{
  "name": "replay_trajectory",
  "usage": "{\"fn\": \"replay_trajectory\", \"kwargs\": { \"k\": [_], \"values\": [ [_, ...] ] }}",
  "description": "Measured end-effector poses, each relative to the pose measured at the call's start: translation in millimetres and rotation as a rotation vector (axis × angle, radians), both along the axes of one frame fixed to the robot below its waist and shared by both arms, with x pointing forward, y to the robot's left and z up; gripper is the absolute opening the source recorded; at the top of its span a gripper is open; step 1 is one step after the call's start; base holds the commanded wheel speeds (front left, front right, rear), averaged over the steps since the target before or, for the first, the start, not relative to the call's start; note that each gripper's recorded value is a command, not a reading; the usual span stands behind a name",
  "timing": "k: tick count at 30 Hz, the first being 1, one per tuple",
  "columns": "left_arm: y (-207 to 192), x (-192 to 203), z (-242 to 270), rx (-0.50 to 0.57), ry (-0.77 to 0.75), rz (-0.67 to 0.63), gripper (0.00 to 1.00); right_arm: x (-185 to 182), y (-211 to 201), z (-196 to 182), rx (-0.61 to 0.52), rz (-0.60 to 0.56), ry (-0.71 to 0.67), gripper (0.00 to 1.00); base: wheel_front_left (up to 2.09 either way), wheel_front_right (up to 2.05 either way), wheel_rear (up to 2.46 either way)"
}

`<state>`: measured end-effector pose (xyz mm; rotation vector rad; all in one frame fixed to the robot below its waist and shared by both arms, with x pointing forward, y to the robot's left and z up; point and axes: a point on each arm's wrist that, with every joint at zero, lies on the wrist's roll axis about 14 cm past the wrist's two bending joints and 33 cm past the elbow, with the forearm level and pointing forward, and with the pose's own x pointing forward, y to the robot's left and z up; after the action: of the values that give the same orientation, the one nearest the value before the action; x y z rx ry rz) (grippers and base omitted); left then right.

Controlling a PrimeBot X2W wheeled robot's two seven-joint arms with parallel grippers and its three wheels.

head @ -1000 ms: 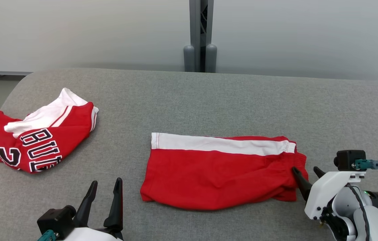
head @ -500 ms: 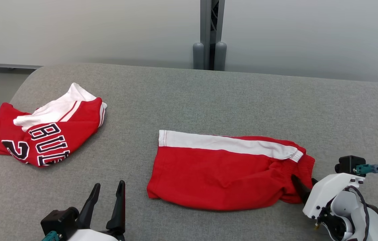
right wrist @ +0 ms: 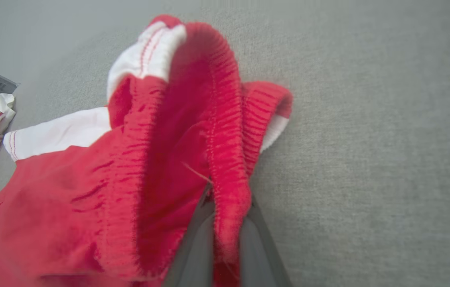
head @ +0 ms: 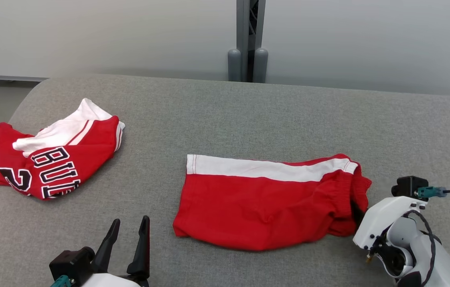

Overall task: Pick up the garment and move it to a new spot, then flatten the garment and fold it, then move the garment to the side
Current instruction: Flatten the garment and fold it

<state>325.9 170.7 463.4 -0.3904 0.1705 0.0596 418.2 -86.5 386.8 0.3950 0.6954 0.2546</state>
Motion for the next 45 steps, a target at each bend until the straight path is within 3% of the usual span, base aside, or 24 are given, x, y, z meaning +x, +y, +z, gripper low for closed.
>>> {"fn": "replay_trajectory", "kwargs": {
  "k": [6,18,24,33,45],
  "values": [
    [-9,4,1,-0.007,-0.004,-0.026,1.0,11,-16,13,0.02,-0.029,-0.018,0.0,0.0,0.0,0.0],
    [-35,13,11,-0.022,-0.039,-0.101,1.0,28,-110,50,-0.173,-0.094,-0.094,0.0,0.0,0.0,0.0],
    [-41,16,13,-0.028,-0.045,-0.119,1.0,34,-128,67,-0.199,-0.12,-0.132,0.0,0.0,0.0,0.0],
    [-43,17,16,-0.027,-0.054,-0.127,1.0,36,-87,90,-0.192,-0.005,-0.206,0.0,0.0,0.0,0.0],
    [-34,11,21,-0.021,-0.068,-0.098,1.0,16,13,108,-0.127,0.268,-0.257,0.0,0.0,0.0,0.0]
  ]
}}
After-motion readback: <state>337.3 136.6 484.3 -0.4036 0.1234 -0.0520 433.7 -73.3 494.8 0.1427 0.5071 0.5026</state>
